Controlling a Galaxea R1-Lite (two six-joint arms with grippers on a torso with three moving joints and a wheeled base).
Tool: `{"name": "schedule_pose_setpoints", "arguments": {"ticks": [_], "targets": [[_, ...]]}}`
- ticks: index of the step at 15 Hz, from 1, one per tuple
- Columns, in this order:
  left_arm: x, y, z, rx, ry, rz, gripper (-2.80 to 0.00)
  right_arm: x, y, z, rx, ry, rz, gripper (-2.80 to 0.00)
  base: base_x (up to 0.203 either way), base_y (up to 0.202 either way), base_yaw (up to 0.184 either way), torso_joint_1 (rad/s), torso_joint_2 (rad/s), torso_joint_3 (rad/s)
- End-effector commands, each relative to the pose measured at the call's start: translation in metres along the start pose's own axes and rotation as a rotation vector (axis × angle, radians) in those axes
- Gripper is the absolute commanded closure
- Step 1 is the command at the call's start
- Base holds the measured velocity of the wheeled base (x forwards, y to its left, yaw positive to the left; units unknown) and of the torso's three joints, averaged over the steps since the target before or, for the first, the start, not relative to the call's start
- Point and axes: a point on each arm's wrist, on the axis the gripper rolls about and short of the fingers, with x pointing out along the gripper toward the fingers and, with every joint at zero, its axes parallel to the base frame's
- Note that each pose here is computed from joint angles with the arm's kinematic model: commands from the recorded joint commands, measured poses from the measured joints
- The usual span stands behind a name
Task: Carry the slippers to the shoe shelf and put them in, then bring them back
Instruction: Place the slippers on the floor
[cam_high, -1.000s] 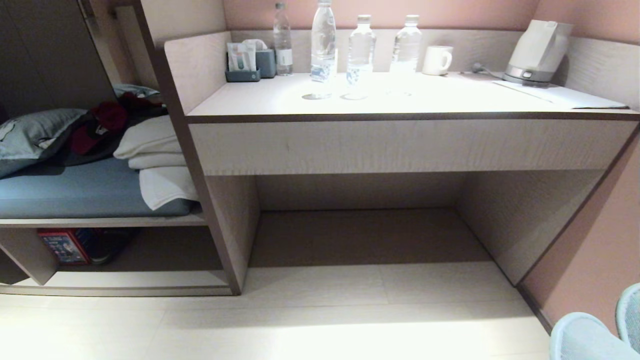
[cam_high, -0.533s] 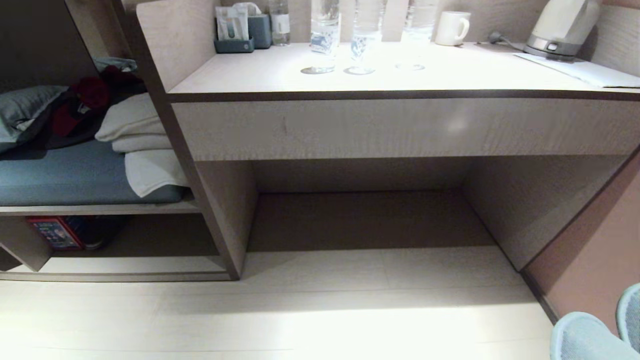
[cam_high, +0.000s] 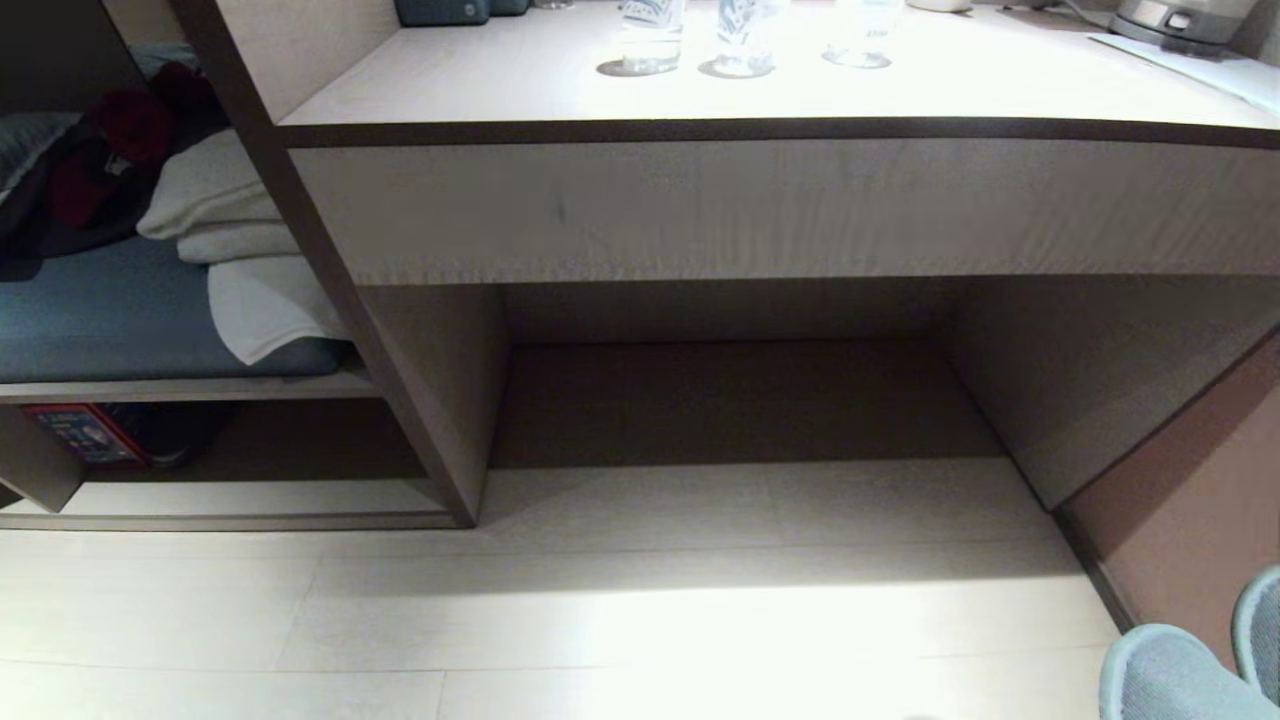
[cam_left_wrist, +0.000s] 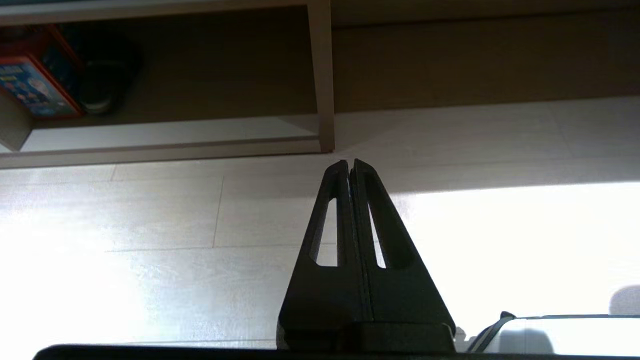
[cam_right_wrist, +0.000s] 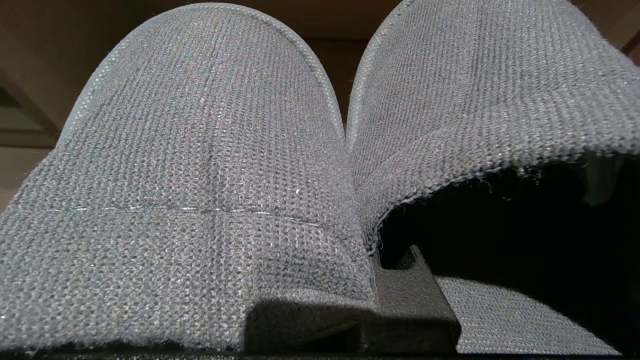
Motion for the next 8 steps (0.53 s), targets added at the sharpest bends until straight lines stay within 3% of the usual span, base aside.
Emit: {"name": "schedule_pose_setpoints", "arguments": {"ticks": [1, 8], "targets": [[0.0001, 0.0, 0.0003, 0.003, -0.001, 0.002, 0.0, 0.0001, 0.0, 0.0, 0.0, 0.001, 0.0, 0.0, 0.0, 0.0, 0.0, 0.003, 0.01, -0.194], [0.0001, 0.0, 0.0003, 0.0, -0.001, 0.0, 0.0, 0.0001, 0.0, 0.0, 0.0, 0.001, 0.0, 0.0, 0.0, 0.0, 0.0, 0.006, 0.0, -0.198]]}}
